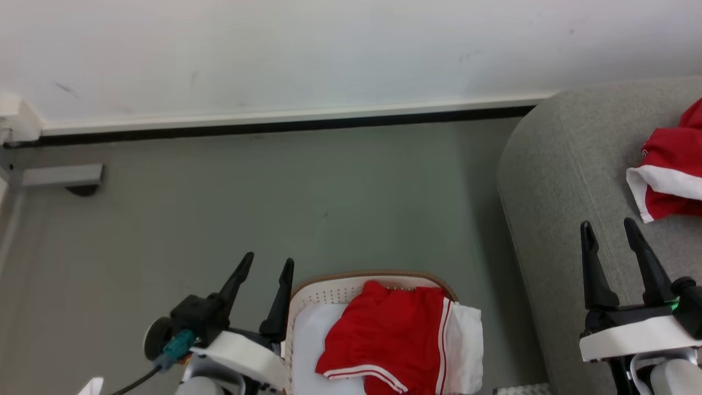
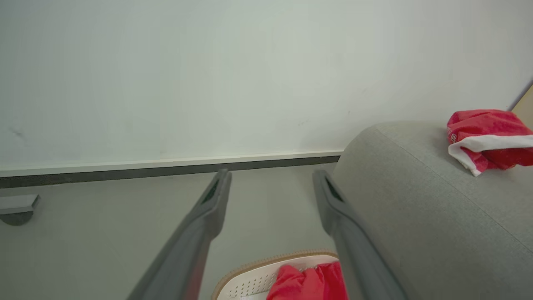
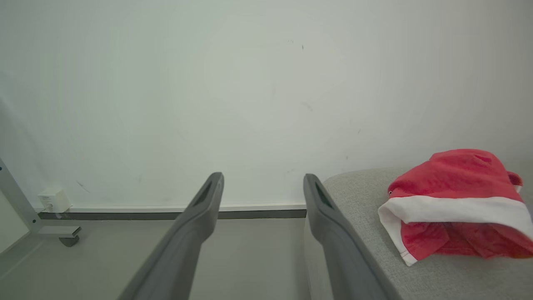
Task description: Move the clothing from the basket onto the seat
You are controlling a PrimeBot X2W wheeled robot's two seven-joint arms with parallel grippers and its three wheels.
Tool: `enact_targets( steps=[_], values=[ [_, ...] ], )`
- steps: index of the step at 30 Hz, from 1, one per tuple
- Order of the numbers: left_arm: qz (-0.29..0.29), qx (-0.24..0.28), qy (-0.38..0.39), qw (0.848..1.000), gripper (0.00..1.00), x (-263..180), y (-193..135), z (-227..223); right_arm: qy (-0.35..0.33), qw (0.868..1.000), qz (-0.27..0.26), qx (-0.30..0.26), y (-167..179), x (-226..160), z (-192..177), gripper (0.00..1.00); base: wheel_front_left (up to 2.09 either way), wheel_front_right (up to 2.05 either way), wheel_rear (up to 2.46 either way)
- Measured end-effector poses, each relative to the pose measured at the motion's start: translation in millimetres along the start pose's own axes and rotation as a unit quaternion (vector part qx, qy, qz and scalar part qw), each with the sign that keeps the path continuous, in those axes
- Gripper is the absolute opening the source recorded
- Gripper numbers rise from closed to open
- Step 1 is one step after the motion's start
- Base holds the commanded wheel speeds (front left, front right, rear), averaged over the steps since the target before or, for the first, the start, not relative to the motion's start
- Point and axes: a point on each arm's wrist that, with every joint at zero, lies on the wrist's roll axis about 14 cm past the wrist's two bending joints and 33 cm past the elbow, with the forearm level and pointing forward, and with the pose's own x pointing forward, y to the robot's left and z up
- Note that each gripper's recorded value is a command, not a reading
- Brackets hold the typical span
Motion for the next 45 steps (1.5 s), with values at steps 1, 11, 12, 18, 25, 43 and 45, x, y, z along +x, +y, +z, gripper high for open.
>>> enact_targets(
  steps=[1, 11, 12, 18, 25, 43, 45],
  values=[
    [-0.01, 0.002, 0.01, 1.0, 1.0, 5, -3, -7, 0.0, 1.0, -0.002, -0.001, -1, 4, -1, 1.0, 0.0, 0.0, 0.0],
    [-0.109, 0.019, 0.129, 0.986, 1.0, 43, -34, -90, -0.008, 0.999, -0.041, -0.024, -32, 33, -6, 1.0, 0.0, 0.0, 0.0],
    [-0.118, 0.022, 0.144, 0.982, 1.0, 44, -36, -100, -0.008, 0.999, -0.043, -0.027, -34, 36, -8, 1.0, 0.0, 0.0, 0.0],
    [-0.158, 0.039, 0.233, 0.959, 1.0, 52, -41, -159, -0.014, 0.998, -0.048, -0.031, -36, 55, -14, 1.0, 0.0, 0.0, 0.0],
    [-0.2, 0.065, 0.323, 0.923, 1.0, 47, -42, -228, -0.031, 0.998, -0.048, -0.038, -37, 73, -16, 1.0, 0.0, 0.0, 0.0],
    [-0.31, 0.155, 0.489, 0.8, 1.0, 8, -45, -363, -0.014, 0.997, -0.055, -0.053, -52, 83, -43, 1.0, 0.0, 0.0, 0.0],
    [-0.315, 0.167, 0.5, 0.789, 1.0, 7, -41, -371, -0.01, 0.997, -0.06, -0.056, -56, 82, -45, 1.0, 0.0, 0.0, 0.0]
  ],
)
